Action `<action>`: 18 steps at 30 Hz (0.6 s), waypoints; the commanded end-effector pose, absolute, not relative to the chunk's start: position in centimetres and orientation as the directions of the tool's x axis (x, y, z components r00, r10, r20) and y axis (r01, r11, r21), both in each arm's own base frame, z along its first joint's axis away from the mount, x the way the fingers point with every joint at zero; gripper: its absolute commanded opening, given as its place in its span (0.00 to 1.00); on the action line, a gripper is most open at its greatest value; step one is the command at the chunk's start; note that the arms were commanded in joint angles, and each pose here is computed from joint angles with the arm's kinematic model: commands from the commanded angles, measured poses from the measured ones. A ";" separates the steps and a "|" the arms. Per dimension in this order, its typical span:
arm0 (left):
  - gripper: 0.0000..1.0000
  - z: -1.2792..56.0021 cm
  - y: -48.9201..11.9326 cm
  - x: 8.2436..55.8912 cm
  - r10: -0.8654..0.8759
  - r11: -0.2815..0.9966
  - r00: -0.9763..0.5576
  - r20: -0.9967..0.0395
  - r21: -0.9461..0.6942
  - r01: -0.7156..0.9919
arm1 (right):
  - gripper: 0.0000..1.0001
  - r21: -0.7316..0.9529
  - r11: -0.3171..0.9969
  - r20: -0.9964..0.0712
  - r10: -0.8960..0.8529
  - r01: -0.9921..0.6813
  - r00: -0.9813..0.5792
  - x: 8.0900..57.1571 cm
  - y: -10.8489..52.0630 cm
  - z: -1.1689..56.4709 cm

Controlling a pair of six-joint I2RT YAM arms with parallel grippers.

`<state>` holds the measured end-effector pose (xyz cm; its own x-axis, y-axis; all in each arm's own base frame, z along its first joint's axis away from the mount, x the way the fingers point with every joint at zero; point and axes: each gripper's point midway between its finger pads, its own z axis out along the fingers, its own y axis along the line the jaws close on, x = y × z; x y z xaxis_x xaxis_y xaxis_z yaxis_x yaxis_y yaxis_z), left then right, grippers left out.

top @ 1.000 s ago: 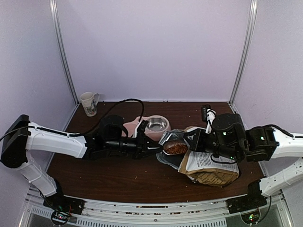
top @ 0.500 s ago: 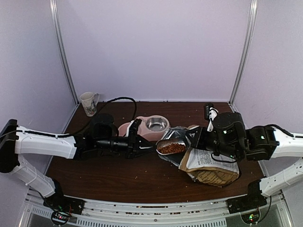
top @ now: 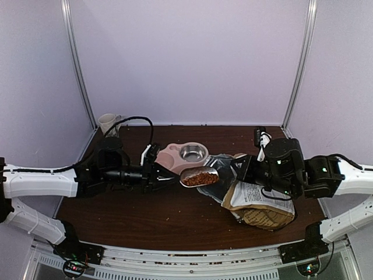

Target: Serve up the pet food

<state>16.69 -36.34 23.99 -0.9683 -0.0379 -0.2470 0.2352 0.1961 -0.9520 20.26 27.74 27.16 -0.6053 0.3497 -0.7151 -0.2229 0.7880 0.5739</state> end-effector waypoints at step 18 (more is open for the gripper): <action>0.00 23.1 -23.2 27.1 -0.520 0.242 -0.829 -0.207 -0.966 0.089 | 0.00 0.564 0.801 -0.737 0.380 -0.199 -0.559 21.3 27.3 28.0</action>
<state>25.20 -26.10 22.89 -0.8892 -0.4188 -0.1841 0.0895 0.2354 -0.9678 20.35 27.89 27.04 -0.6029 0.3443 -0.7197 -0.2258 0.7915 0.5679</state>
